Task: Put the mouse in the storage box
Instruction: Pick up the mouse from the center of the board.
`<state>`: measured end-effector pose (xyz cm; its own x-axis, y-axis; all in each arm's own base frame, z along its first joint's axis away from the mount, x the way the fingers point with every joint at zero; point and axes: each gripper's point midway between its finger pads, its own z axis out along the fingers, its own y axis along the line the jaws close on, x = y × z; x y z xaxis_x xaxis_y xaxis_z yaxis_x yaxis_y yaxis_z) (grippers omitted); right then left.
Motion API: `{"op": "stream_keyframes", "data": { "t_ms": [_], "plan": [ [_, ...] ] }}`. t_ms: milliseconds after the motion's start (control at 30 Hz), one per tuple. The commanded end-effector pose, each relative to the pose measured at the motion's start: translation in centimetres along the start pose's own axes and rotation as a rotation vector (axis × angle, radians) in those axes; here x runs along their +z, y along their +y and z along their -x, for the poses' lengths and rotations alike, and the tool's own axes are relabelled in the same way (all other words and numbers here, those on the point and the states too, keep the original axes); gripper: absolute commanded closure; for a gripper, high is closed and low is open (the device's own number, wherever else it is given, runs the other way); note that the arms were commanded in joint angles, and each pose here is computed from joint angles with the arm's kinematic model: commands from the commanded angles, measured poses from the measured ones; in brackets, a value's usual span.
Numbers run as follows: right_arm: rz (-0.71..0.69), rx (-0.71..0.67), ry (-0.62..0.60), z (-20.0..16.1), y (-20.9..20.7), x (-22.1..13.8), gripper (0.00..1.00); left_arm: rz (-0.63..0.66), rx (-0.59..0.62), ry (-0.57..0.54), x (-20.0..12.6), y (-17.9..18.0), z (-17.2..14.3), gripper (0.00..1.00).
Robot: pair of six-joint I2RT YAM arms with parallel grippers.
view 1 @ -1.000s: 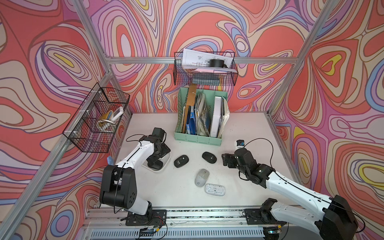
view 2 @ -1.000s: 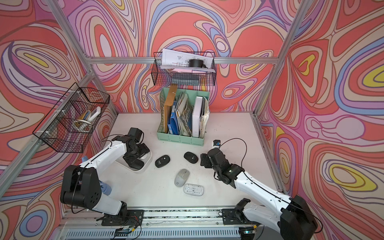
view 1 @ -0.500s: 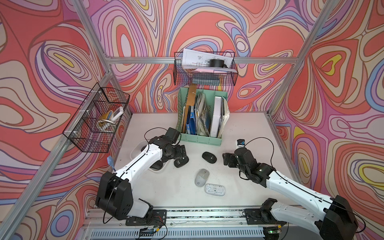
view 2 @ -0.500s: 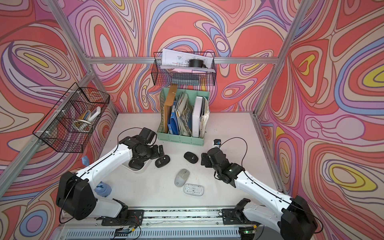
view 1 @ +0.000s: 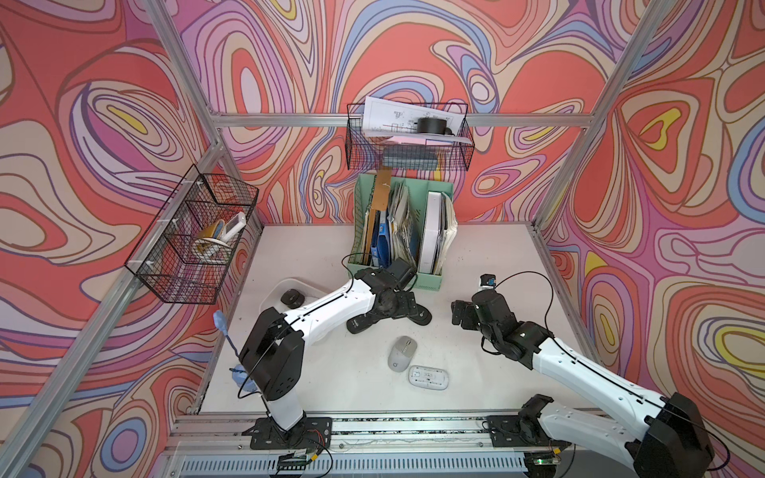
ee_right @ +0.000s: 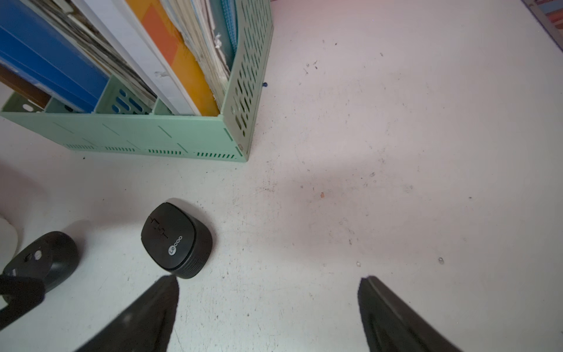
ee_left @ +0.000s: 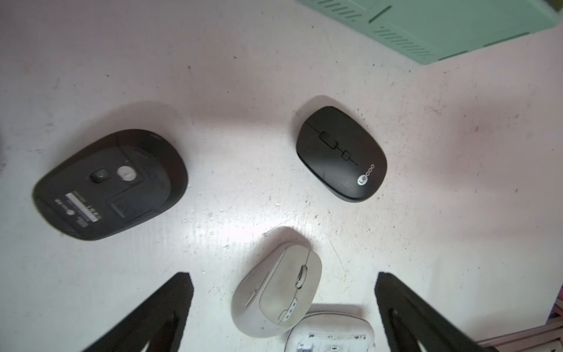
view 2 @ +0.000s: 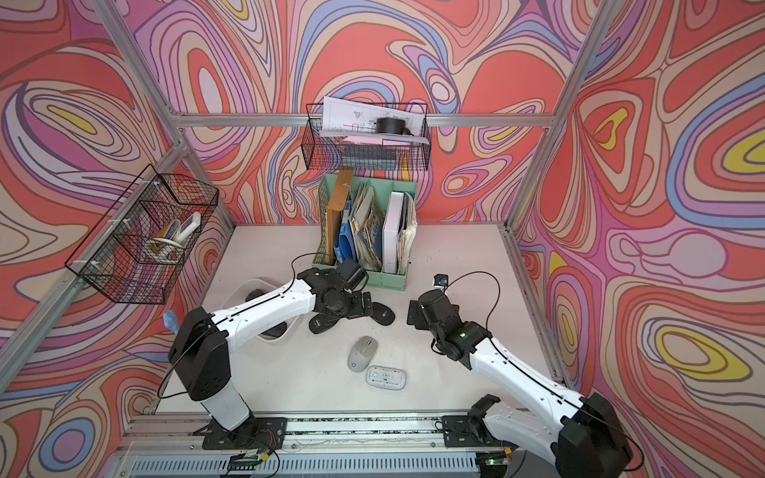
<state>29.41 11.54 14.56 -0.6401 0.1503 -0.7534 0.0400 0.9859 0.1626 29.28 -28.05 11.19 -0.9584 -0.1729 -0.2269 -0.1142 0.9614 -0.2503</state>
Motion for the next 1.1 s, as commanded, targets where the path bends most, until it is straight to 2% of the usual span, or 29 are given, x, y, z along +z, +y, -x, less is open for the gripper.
{"op": "stream_keyframes", "data": {
  "t_ms": [0,233,500,1067],
  "plan": [
    [-0.042,0.025,-0.01,-0.1,-1.8,-0.2,0.05,0.015,-0.091,-0.023,1.3,-1.6,0.3,0.01],
    [-0.082,0.094,-0.001,-0.8,-4.6,0.3,0.04,0.07,-0.137,-0.026,4.2,-4.4,0.0,0.03],
    [-0.068,0.122,-0.026,-0.8,-5.0,-0.3,0.05,0.126,-0.211,-0.006,7.2,-4.9,0.2,0.05],
    [-0.007,0.132,-0.042,-0.8,-4.3,-0.9,0.07,0.228,-0.206,-0.013,10.2,-5.0,0.7,0.16]
  ]
}}
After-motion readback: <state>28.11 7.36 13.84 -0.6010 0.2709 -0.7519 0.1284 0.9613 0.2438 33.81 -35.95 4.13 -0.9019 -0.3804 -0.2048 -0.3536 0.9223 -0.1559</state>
